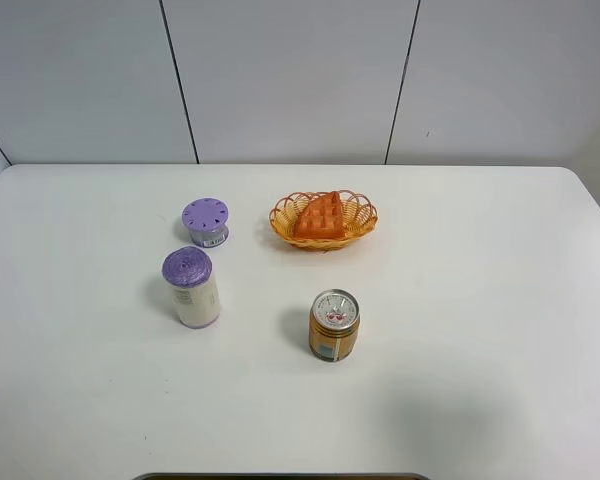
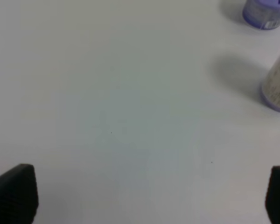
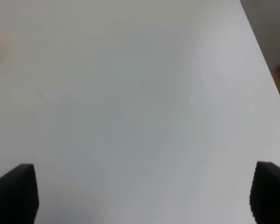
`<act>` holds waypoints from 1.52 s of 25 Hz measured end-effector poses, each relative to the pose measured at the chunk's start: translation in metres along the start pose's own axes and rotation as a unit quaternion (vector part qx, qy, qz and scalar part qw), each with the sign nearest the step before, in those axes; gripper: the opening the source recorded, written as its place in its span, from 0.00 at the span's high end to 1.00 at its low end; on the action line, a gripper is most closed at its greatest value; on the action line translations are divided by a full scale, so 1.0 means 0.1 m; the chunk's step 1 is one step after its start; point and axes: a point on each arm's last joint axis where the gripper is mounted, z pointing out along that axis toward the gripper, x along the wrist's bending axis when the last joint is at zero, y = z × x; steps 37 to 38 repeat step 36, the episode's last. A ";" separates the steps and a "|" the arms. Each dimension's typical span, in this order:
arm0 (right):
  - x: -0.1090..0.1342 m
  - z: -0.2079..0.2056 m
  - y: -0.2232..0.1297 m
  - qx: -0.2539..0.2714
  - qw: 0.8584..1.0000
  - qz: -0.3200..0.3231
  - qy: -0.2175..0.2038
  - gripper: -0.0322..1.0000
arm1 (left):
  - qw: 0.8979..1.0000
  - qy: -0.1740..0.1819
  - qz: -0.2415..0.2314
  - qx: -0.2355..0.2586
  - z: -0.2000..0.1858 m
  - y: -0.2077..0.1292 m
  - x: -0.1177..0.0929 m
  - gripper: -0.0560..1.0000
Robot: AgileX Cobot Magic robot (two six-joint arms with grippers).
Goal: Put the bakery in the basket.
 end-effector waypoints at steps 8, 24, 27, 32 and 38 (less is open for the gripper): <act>-0.02 -0.18 -0.16 -0.077 0.997 0.003 0.014 0.11 | 1.000 0.000 0.000 0.000 0.00 0.00 0.00 0.01; -0.02 -0.18 -0.16 -0.077 0.997 0.000 0.015 0.11 | 1.000 0.000 0.000 0.000 0.00 0.00 0.00 0.01; -0.02 -0.18 -0.16 -0.077 0.997 0.000 0.015 0.11 | 1.000 0.000 0.000 0.000 0.00 0.00 0.00 0.01; -0.02 -0.18 -0.16 -0.077 0.997 0.000 0.015 0.11 | 1.000 0.000 0.000 0.000 0.00 0.00 0.00 0.01; -0.02 -0.18 -0.16 -0.077 0.997 0.000 0.015 0.11 | 1.000 0.000 0.000 0.000 0.00 0.00 0.00 0.01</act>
